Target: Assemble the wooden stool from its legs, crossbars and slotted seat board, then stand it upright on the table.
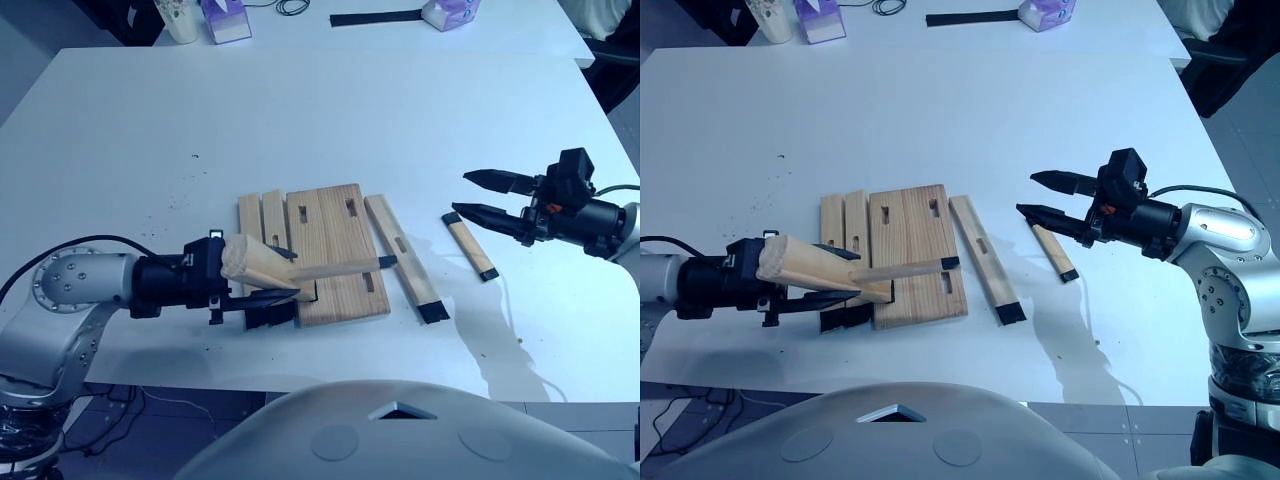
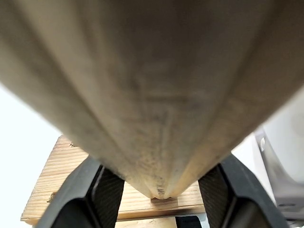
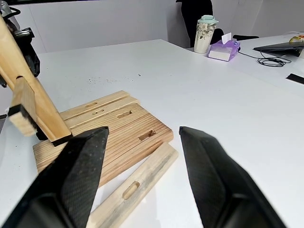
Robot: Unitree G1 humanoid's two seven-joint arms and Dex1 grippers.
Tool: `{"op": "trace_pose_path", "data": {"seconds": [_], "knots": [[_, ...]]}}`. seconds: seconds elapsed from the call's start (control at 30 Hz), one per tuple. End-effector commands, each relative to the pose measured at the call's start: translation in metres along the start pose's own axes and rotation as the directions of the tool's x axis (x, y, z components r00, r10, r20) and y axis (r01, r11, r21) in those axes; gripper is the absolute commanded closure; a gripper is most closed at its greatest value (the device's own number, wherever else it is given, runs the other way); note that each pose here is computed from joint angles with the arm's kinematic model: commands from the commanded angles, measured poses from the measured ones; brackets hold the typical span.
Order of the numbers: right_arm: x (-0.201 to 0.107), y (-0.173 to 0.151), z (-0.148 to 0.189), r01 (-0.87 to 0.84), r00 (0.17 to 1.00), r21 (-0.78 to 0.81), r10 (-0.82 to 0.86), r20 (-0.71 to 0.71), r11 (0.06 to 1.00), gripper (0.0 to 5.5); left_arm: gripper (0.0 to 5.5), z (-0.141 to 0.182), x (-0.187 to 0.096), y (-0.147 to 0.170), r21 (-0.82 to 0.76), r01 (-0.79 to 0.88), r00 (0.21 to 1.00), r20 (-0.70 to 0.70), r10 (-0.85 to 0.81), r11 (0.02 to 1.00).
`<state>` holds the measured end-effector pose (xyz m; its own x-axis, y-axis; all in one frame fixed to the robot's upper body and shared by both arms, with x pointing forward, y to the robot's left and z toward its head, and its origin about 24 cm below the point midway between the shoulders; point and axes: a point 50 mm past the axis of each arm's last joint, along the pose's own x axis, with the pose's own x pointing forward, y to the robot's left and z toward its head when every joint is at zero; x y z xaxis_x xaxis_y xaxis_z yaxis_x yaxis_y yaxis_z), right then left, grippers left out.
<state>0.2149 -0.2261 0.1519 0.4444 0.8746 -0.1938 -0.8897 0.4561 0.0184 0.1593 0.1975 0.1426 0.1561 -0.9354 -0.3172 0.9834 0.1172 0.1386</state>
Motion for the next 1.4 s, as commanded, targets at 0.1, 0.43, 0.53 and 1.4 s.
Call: {"op": "trace_pose_path", "data": {"seconds": [0.1, 0.43, 0.53, 1.4], "knots": [[0.002, -0.002, 0.003, -0.018, 1.0, -0.033, 0.017, -0.022, 0.999, 2.76, 3.41, -0.029, 0.004, -0.006, -0.07, -0.019, 0.991, -0.137, 0.009, 0.997], [0.011, -0.005, 0.001, -0.059, 0.998, -0.035, 0.058, -0.031, 0.998, 2.76, 3.41, -0.035, 0.008, 0.002, -0.071, -0.038, 0.991, -0.128, 0.029, 0.997], [0.012, -0.006, 0.002, -0.066, 0.997, -0.037, 0.065, -0.031, 0.997, 2.76, 3.41, -0.033, 0.009, 0.01, -0.055, -0.028, 0.993, -0.12, 0.022, 0.998], [0.005, 0.005, -0.011, -0.007, 0.999, -0.015, 0.006, -0.049, 1.0, 2.76, 1.95, -0.049, -0.005, 0.03, -0.102, -0.131, 0.979, -0.167, 0.113, 0.986]]}}
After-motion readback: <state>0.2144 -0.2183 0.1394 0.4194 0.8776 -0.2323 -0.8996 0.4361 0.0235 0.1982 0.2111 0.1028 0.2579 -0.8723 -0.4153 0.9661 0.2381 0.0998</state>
